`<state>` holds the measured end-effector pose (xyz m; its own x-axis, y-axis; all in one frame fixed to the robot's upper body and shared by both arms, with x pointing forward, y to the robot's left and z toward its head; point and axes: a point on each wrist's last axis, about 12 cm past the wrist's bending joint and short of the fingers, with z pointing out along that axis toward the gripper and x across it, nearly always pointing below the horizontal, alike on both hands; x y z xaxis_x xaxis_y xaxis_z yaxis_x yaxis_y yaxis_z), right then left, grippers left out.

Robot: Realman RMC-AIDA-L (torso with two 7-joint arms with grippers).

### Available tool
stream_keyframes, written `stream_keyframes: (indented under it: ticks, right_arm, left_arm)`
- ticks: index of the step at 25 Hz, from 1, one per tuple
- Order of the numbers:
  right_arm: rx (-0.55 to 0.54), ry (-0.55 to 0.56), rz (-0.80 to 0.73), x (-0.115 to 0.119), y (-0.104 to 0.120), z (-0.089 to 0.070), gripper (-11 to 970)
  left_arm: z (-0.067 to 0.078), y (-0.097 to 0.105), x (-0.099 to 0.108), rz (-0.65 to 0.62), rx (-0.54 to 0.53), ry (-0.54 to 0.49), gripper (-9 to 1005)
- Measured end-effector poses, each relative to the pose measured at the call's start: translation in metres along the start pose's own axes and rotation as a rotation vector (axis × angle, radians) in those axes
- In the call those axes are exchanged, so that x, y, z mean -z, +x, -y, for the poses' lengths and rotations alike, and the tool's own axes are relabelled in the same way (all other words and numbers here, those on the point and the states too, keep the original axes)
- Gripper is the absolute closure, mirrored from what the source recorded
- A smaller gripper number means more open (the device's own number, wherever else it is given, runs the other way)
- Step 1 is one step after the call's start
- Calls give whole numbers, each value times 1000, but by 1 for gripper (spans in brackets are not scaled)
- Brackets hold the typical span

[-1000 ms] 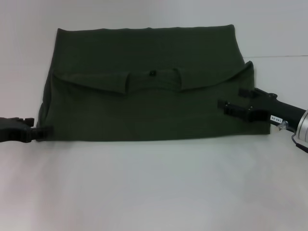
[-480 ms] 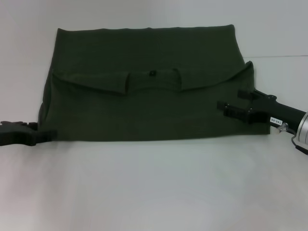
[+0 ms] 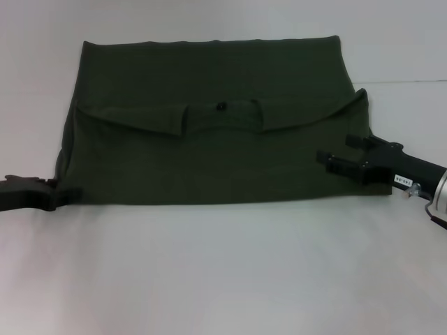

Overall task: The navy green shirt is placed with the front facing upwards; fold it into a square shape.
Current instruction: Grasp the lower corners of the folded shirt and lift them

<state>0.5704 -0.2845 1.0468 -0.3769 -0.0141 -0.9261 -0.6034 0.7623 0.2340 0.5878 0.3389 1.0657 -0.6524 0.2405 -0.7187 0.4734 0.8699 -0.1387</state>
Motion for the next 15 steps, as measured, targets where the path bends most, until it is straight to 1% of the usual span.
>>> stream_keyframes:
  ticks: [5, 11, 15]
  right_arm:
    - [-6, 8, 2, 3, 2, 1, 63]
    - [-9, 8, 5, 5, 3, 1, 64]
    - [-21, 17, 10, 10, 7, 2, 65]
  left_arm:
    - [-1, 0, 1, 2, -9, -3, 498]
    - [0, 0, 1, 0, -22, 0, 733]
    - [1, -1, 0, 3, -26, 8, 883]
